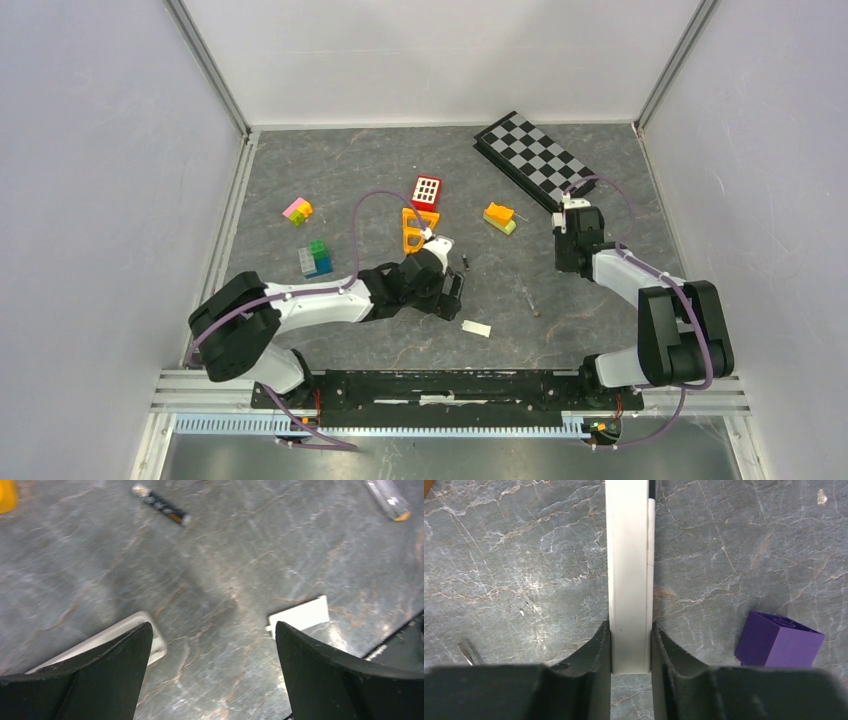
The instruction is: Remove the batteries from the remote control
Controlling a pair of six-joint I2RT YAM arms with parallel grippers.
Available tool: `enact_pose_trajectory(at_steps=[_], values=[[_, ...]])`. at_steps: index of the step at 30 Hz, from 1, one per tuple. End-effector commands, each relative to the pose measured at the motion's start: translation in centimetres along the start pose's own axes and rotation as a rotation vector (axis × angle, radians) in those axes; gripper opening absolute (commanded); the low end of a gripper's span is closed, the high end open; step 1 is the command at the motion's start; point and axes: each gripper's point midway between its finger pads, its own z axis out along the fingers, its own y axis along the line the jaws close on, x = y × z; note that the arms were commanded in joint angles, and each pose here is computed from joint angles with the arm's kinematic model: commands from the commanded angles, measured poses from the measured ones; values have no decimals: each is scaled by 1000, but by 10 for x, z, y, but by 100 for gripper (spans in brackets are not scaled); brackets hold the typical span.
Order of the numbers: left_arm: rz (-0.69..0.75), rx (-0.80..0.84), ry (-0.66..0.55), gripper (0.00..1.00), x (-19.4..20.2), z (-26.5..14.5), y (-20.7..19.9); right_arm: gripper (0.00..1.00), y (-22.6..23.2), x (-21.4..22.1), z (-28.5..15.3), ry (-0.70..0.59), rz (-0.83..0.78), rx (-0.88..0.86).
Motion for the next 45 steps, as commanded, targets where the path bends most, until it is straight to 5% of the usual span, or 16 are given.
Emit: enact_pose_trajectory(at_steps=[1, 8, 13, 19, 24, 39, 45], values=[[2, -213, 28, 99, 13, -18, 52, 19, 2, -27, -4, -76, 15, -16], [-5, 19, -236, 100, -68, -62, 6, 5, 23, -53, -44, -228, 28, -165], [-45, 160, -259, 100, -93, -76, -9, 1, 56, -60, -83, -331, -4, -392], [-172, 444, -347, 100, -126, -105, -11, 3, 132, -36, -147, -327, -111, -953], [-172, 621, -380, 100, -143, -128, -24, 3, 153, -12, -182, -318, -199, -1191], [-258, 851, -324, 100, -149, -122, -49, 0, 194, 19, -206, -268, -378, -1328], [-348, 787, -213, 96, -132, -96, -39, 0, 197, 15, -205, -313, -428, -1292]])
